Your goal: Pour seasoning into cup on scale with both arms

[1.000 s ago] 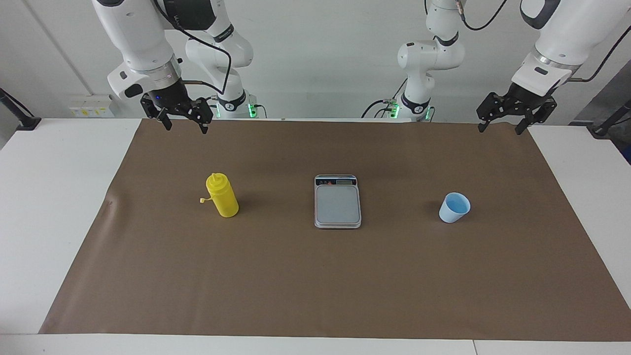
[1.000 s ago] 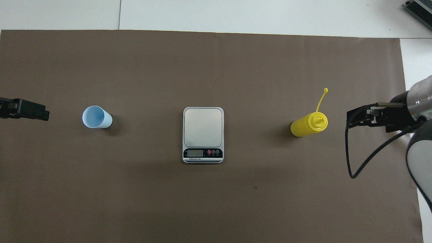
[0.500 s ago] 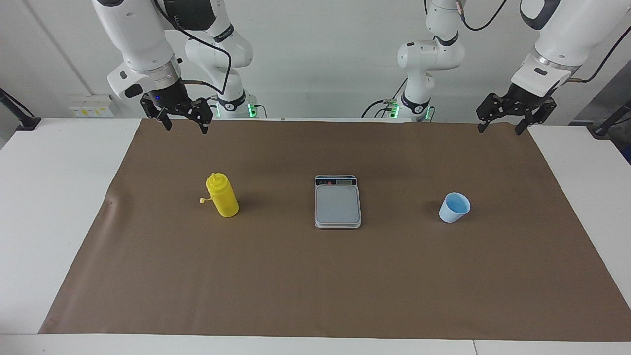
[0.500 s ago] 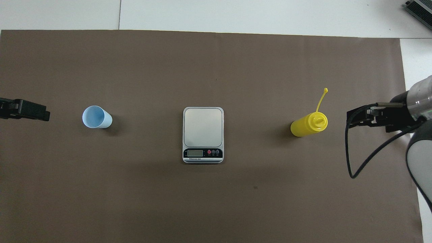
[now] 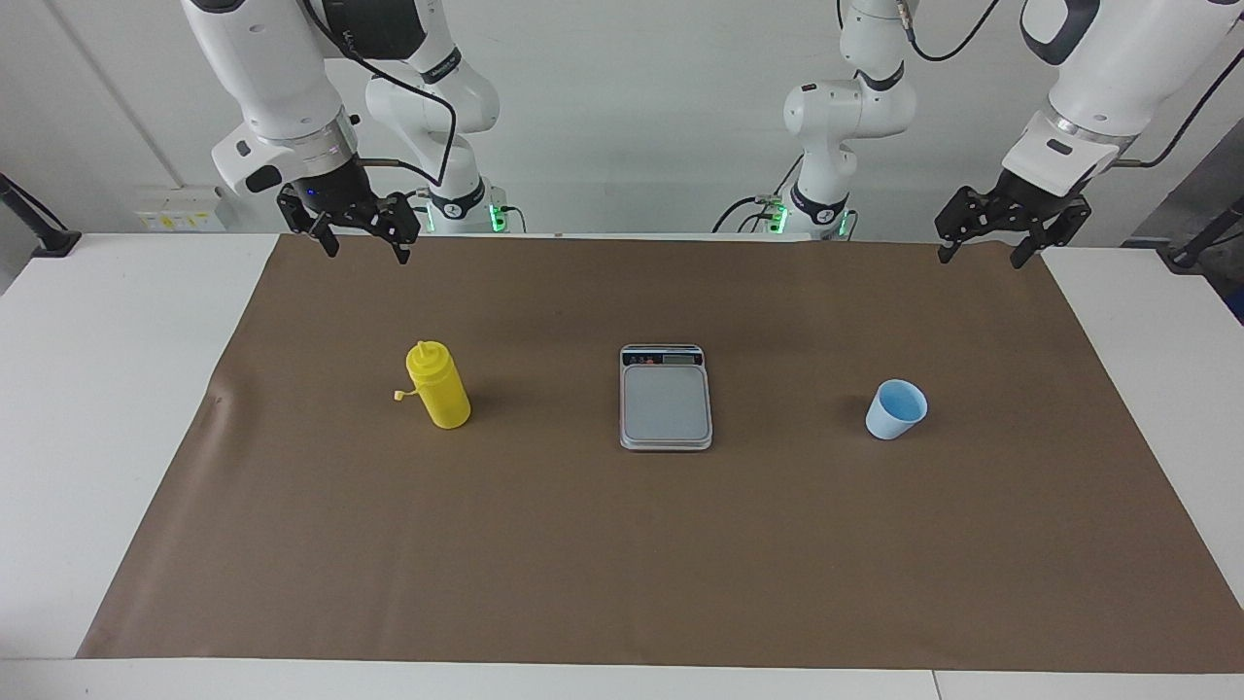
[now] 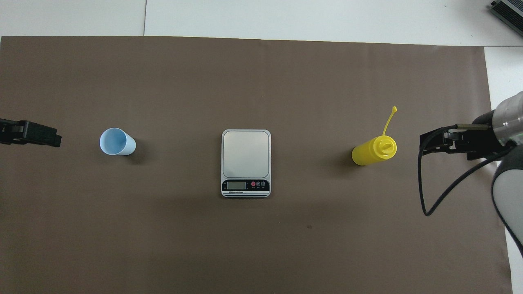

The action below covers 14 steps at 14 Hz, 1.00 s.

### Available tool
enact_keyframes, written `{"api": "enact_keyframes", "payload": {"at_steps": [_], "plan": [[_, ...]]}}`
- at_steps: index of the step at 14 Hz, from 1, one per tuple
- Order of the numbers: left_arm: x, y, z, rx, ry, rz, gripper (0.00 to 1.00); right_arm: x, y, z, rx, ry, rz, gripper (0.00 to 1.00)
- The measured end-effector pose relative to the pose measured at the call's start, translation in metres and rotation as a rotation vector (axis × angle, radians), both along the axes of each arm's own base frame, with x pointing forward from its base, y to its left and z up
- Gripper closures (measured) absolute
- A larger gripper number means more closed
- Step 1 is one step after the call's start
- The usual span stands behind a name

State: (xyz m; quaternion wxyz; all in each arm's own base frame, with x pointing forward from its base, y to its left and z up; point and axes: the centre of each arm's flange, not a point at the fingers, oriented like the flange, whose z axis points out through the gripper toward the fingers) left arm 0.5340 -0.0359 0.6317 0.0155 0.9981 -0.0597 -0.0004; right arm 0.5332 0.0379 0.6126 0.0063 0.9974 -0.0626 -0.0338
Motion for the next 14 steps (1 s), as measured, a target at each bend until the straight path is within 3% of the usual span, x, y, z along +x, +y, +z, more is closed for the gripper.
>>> {"api": "enact_keyframes", "payload": {"at_steps": [4, 7, 14], "plan": [[0.001, 0.002, -0.03, -0.002, -0.071, 0.02, 0.0, 0.0, 0.0, 0.0, 0.0, 0.0, 0.0, 0.0], [0.005, 0.004, -0.069, -0.003, -0.074, 0.055, 0.0, 0.0, 0.0, 0.0, 0.0, 0.0, 0.0, 0.0], [0.049, 0.018, -0.178, -0.012, -0.085, 0.187, 0.0, 0.0, 0.0, 0.0, 0.0, 0.0, 0.0, 0.0]]}}
